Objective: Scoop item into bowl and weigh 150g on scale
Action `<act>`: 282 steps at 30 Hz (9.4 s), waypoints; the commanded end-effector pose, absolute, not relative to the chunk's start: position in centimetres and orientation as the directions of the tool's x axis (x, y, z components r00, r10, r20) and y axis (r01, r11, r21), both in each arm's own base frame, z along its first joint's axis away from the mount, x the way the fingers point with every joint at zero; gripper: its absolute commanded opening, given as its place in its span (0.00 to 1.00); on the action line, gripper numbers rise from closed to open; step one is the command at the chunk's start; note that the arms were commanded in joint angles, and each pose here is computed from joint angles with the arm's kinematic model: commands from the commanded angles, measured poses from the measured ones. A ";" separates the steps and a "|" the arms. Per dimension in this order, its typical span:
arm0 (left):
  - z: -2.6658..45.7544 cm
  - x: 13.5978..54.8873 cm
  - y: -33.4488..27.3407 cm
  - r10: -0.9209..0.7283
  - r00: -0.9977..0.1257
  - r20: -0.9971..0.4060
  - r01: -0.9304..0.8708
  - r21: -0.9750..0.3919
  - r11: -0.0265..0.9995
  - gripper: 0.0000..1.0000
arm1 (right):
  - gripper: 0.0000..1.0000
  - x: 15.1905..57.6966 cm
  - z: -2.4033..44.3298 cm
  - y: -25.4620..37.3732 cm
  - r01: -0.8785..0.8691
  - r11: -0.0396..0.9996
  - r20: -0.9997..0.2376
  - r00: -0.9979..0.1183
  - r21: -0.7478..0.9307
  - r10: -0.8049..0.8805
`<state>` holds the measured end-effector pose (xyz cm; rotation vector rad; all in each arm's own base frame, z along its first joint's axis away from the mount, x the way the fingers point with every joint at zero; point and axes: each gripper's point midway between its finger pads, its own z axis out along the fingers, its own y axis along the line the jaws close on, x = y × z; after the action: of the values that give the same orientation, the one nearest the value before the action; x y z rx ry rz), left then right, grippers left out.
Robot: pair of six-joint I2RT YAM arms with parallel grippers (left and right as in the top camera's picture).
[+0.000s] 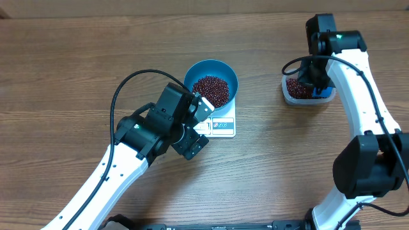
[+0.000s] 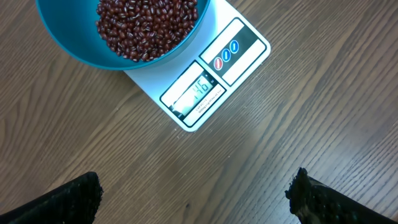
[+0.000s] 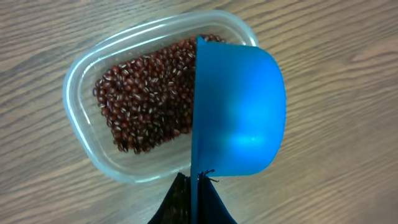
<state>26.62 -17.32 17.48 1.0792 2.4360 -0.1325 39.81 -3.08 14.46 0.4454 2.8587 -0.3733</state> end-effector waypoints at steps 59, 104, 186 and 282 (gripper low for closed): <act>17.4 26.5 -17.4 0.682 -0.571 -0.457 0.732 0.093 0.675 0.99 | 0.04 41.1 12.4 1.2 0.174 0.932 -0.207 -0.946 0.319 0.248; 17.4 26.5 -17.4 0.682 -0.571 -0.457 0.732 0.093 0.675 0.99 | 0.04 39.6 24.7 -1.0 0.048 0.880 -0.413 -0.870 0.473 0.270; 17.4 26.5 -17.4 0.682 -0.571 -0.457 0.732 0.093 0.675 1.00 | 0.04 38.3 24.0 20.7 -0.529 0.832 -0.570 -0.740 0.167 -0.357; 17.4 26.5 -17.4 0.682 -0.572 -0.457 0.731 0.093 0.676 1.00 | 0.04 38.7 24.0 20.5 -0.495 0.857 -0.572 -0.748 0.142 -0.337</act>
<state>26.61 -17.31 17.47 1.0793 2.4363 -0.1325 38.37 19.83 22.66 -0.5880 2.5269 0.3751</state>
